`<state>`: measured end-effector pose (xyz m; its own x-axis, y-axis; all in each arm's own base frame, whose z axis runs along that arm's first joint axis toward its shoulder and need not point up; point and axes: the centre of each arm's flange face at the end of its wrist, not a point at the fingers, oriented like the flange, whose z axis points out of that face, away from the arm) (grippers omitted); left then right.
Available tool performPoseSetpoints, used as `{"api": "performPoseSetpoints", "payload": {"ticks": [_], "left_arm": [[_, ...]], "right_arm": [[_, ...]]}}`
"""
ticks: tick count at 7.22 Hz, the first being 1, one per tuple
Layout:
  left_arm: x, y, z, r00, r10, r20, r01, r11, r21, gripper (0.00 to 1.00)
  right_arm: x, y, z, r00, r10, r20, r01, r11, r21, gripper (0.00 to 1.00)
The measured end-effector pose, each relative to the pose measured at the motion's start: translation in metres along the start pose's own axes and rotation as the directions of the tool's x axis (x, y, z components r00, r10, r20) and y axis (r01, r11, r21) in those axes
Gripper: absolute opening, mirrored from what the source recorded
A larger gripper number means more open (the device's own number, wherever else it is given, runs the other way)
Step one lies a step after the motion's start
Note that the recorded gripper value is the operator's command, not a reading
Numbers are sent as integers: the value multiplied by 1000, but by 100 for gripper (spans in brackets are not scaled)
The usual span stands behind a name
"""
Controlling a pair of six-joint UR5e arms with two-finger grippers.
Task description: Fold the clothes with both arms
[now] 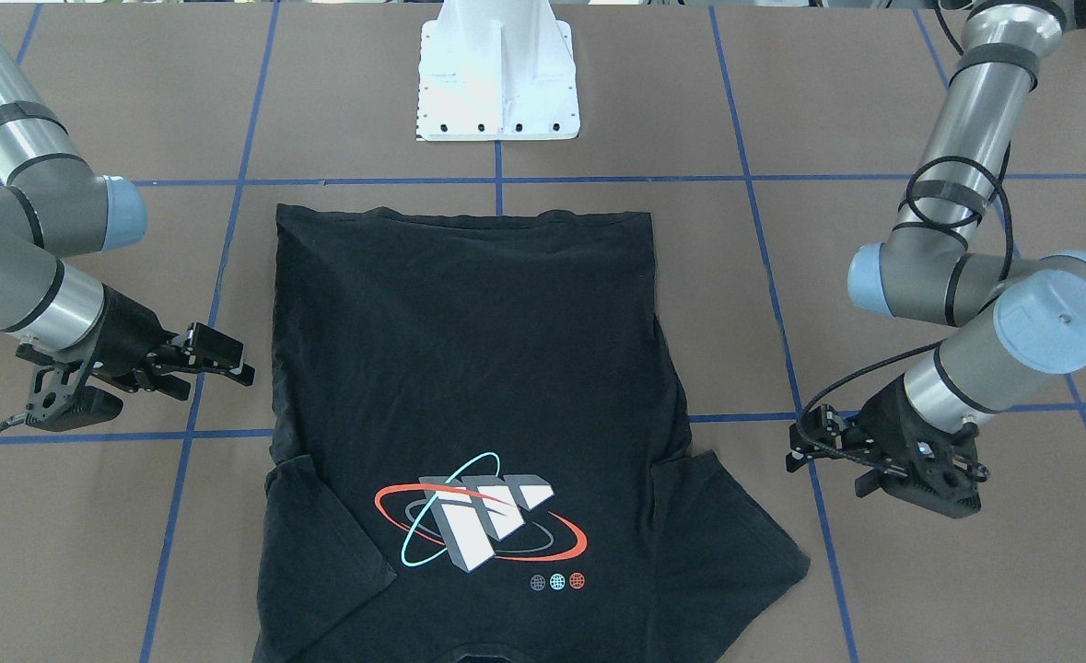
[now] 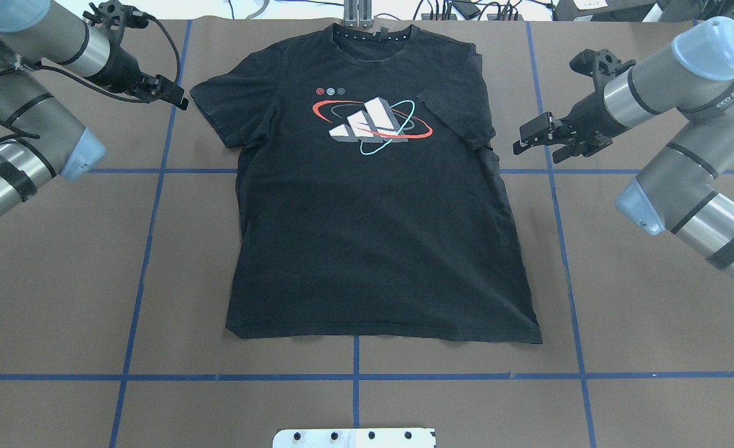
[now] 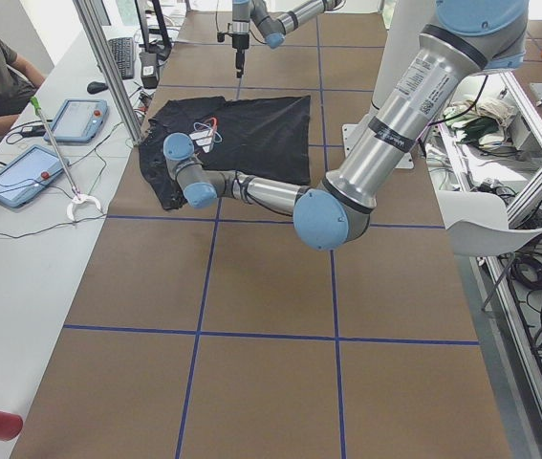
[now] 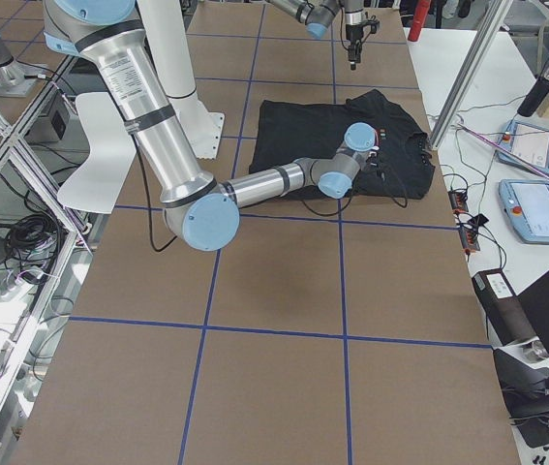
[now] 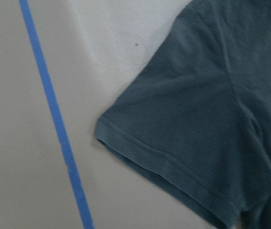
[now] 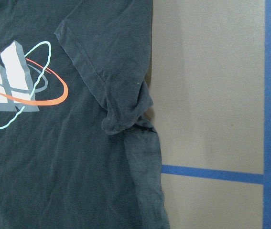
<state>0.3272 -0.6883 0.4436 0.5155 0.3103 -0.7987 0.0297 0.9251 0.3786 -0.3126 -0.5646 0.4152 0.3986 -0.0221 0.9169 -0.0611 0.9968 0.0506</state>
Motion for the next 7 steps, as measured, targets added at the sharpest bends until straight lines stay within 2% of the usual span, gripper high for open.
{"api": "performPoseSetpoints", "payload": {"ticks": [2, 4, 7], "left_arm": [[-27, 4, 19, 998, -68, -11, 68, 996, 54, 66], [-28, -12, 37, 996, -86, -13, 87, 992, 87, 58], [-21, -25, 56, 993, -117, -10, 117, 986, 121, 55]], "right_arm": [[5, 6, -2, 1000, -2, -3, 2, 1000, 1, 100], [9, 8, -2, 1000, -1, -6, 1, 1000, 0, 100], [16, 11, 2, 1000, 3, -16, -3, 1000, 0, 100]]}}
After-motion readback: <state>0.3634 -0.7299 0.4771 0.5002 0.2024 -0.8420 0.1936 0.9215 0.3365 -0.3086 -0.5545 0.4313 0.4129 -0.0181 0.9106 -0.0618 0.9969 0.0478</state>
